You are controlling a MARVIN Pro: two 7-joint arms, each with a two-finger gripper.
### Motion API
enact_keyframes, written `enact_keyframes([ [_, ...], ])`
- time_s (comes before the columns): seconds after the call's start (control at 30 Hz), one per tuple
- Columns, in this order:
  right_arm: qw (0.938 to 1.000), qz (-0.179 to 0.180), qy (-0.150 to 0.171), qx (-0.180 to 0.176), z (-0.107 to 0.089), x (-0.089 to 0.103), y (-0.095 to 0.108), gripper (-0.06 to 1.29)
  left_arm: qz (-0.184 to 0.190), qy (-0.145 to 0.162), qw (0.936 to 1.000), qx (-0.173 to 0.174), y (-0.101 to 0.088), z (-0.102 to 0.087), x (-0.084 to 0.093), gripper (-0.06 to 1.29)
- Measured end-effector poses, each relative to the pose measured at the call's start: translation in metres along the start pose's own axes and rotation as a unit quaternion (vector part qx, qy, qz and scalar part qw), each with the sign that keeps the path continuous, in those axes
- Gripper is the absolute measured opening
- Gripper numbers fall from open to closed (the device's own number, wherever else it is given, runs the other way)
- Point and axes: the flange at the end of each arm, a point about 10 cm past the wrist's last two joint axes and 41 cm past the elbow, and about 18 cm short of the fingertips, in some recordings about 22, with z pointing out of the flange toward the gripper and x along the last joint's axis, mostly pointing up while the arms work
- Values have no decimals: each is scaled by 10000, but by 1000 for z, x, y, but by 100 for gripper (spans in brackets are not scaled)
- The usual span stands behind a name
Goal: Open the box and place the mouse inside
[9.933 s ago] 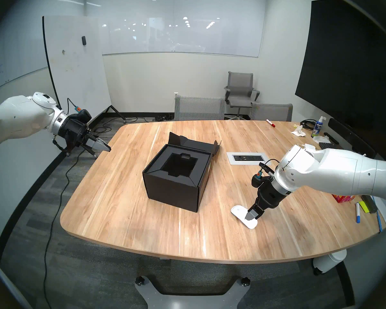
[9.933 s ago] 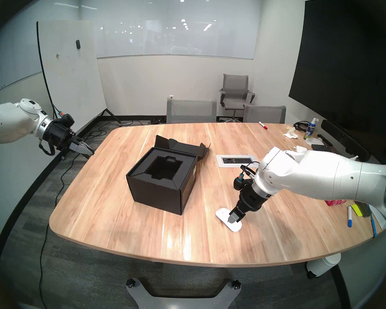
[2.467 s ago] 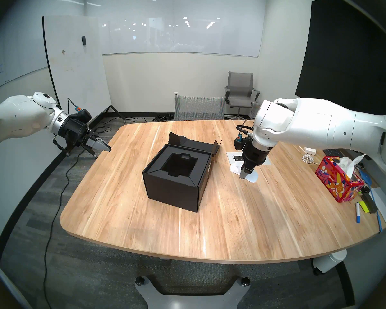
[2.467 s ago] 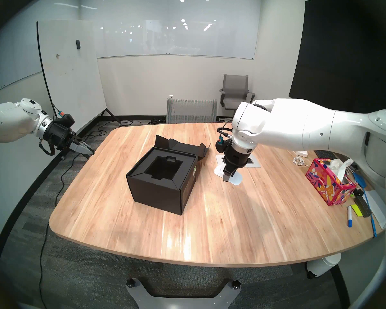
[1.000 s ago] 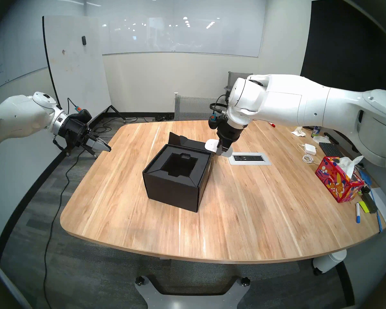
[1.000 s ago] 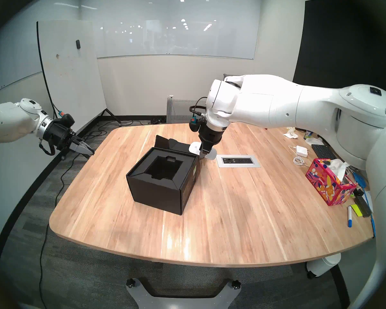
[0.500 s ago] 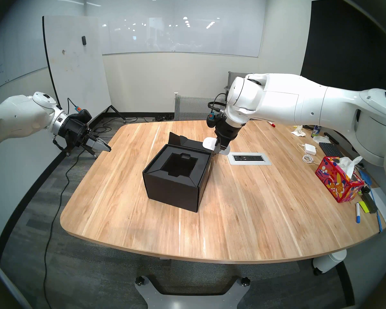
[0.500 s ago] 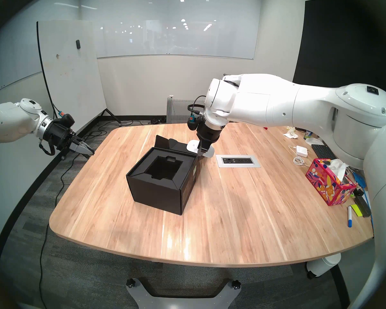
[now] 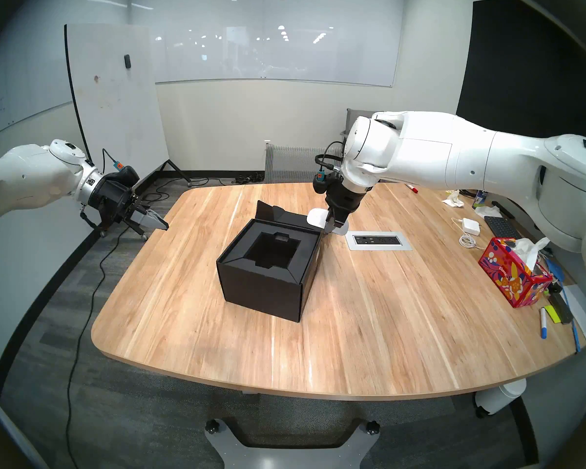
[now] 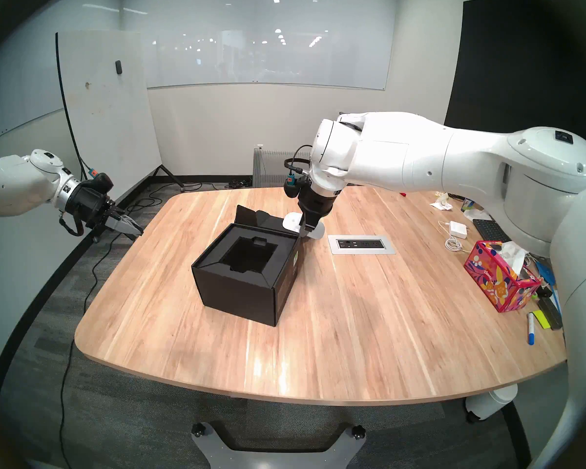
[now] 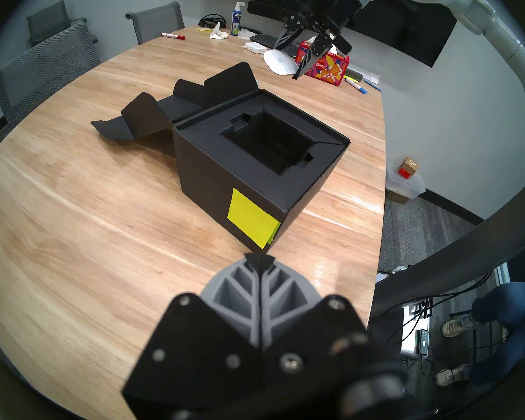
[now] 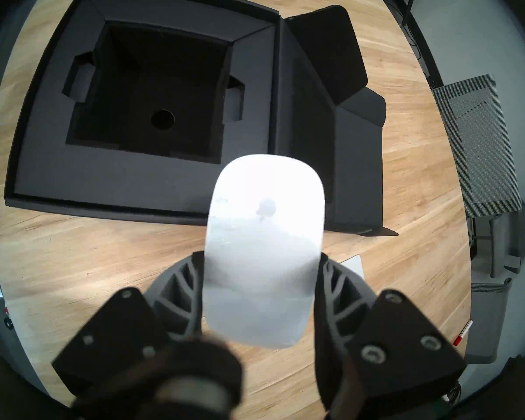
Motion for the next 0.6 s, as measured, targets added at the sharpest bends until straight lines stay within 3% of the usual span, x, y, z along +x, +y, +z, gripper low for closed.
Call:
enact_keyframes([
  [0.6, 9993, 15, 256, -289, -2, 14, 26, 52, 0, 1, 10000, 0, 0, 0, 0, -2],
])
